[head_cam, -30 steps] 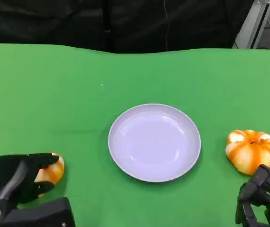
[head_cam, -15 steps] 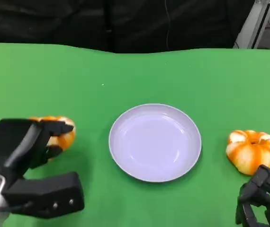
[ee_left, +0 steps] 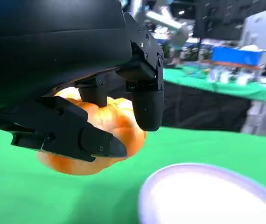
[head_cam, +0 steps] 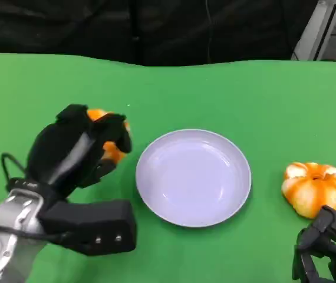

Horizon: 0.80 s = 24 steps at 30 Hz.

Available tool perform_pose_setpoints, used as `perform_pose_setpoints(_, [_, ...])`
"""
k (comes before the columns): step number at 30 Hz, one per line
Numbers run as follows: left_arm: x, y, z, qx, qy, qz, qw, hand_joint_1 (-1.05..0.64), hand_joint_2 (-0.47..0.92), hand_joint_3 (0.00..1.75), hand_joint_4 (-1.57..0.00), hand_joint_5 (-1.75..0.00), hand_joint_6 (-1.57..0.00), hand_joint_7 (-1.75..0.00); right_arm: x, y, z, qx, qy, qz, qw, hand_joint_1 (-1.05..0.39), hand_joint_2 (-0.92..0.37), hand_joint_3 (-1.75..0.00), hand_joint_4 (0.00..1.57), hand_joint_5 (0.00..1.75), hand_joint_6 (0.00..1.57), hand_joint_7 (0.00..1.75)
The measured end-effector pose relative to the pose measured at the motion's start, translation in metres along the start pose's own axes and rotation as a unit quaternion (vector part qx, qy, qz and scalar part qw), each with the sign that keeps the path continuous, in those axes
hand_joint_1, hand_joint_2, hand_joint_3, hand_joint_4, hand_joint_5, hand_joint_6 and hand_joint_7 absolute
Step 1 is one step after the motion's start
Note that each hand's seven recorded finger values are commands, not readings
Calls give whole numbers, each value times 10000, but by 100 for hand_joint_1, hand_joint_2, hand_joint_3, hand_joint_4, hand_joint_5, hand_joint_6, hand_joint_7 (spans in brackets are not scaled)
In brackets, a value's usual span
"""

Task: Grasp the bread from the table and place it into the plate.

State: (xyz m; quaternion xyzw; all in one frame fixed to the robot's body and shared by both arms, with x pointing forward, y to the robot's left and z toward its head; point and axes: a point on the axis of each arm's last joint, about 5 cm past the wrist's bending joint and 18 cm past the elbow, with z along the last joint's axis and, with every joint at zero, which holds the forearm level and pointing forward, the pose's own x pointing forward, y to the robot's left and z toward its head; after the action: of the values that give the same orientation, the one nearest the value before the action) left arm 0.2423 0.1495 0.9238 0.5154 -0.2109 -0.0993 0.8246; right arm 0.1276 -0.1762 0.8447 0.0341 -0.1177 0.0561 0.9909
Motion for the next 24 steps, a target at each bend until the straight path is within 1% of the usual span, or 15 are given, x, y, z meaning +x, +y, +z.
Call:
perform_pose_setpoints(6, [139,-28,150,-17,-216,-92,9997,1,92,30,-28,-173,-39,-153,0,3,-1,5,2,4,10000,-14,-50,-129,87,175,77,159])
perform_pose_setpoints(10, [246,-67,265,-35,-397,-152,9991,-1,92,36,-35,-161,-46,-141,4,9,-1,10,-3,13,10000,-14,-50,-129,87,175,78,158])
perform_pose_setpoints(14, [331,-120,348,-166,-595,-226,9978,-3,92,34,-38,-158,-48,-137,3,16,-3,20,-4,16,10000,-14,-50,-129,87,175,78,158])
perform_pose_setpoints(16, [364,-159,379,-206,-684,-305,9970,-2,92,30,-40,-153,-54,-125,2,16,-3,16,-4,13,10000,-15,-50,-128,87,175,78,158])
perform_pose_setpoints(19, [433,-216,444,-226,-805,-422,9956,-1,92,27,-43,-149,-60,-114,3,18,-7,8,-5,11,10000,-15,-50,-128,86,175,78,158])
perform_pose_setpoints(20, [454,-232,462,-228,-838,-445,9952,-1,92,24,-44,-147,-63,-109,5,19,-7,7,-8,7,10000,-15,-51,-128,87,175,78,158])
perform_pose_setpoints(22, [492,-280,491,-208,-885,-450,9948,-1,92,21,-45,-144,-65,-104,5,20,-6,5,-20,-2,10000,-14,-51,-128,87,175,78,158])
perform_pose_setpoints(24, [509,-335,512,-198,-924,-504,9943,0,92,24,-45,-143,-66,-101,4,22,-7,8,-28,-4,10000,-15,-51,-128,86,175,78,157])
